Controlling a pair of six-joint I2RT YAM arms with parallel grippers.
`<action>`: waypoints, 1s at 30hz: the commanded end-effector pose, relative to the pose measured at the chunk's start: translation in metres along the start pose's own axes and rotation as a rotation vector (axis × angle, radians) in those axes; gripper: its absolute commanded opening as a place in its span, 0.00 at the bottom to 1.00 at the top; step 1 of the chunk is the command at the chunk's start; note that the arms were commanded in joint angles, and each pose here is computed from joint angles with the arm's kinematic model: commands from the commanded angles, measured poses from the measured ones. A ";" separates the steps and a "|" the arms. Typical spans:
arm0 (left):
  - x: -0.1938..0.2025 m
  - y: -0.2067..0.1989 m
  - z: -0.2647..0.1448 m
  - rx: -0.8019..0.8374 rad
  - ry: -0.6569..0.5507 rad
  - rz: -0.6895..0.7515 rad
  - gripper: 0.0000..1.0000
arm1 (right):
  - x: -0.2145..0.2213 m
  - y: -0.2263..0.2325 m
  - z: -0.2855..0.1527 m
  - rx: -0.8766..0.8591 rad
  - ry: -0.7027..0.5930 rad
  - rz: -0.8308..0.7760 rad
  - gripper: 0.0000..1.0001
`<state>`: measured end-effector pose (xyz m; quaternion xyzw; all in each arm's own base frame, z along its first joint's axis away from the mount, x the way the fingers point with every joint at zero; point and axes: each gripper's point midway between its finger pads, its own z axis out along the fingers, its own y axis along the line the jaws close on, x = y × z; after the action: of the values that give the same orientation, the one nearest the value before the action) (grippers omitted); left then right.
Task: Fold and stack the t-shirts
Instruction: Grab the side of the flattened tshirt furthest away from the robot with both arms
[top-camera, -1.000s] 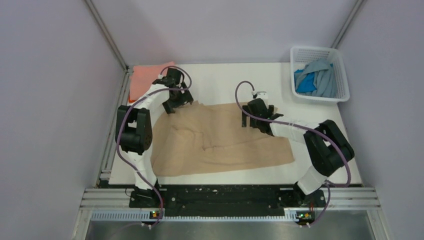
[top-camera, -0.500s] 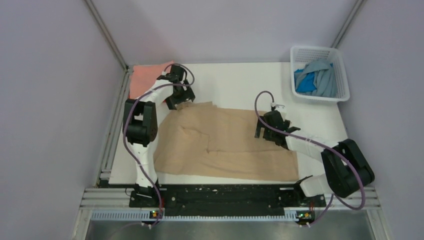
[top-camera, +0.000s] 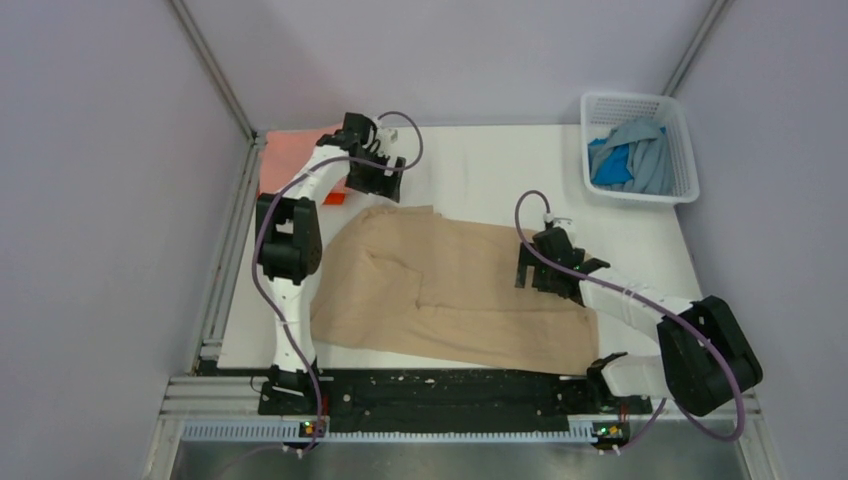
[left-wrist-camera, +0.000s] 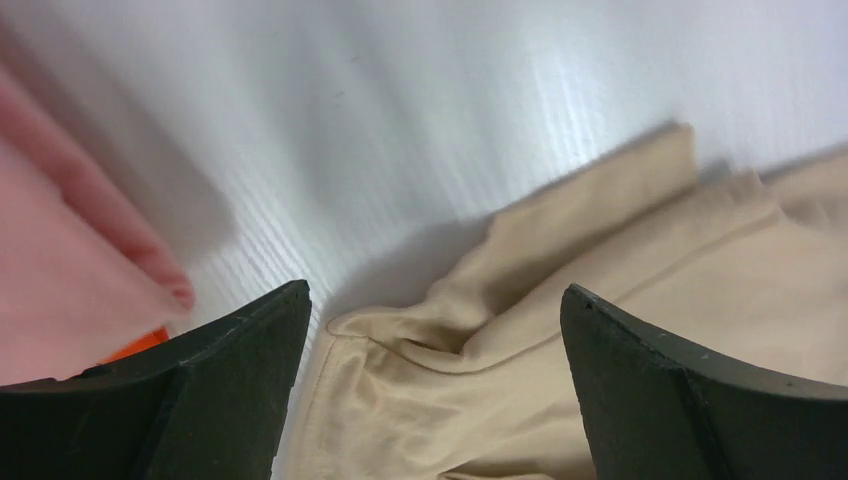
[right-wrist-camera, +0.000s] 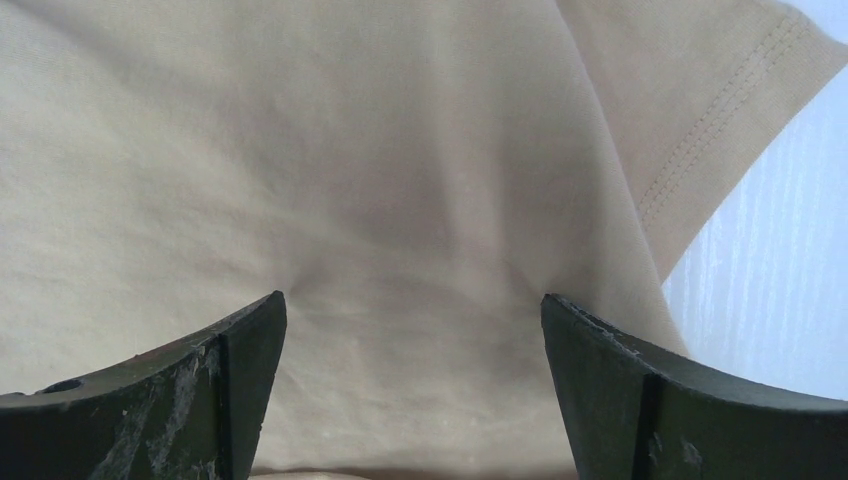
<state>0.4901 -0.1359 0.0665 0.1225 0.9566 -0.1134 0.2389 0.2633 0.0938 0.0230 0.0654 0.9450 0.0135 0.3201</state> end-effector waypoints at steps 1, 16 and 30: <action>-0.029 -0.045 -0.040 0.269 -0.101 0.568 0.99 | -0.024 0.001 -0.016 -0.011 -0.049 -0.025 0.96; 0.004 -0.009 0.000 0.152 0.056 0.757 0.78 | -0.003 0.000 -0.021 -0.024 0.044 -0.032 0.93; -0.003 0.007 0.033 0.052 0.046 0.678 0.51 | 0.005 0.000 -0.006 0.006 0.095 -0.038 0.93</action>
<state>0.4927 -0.1367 0.0324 0.4534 0.8642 -0.0603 0.2097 0.2414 0.0907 0.0185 0.0368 0.9640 0.0022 0.2634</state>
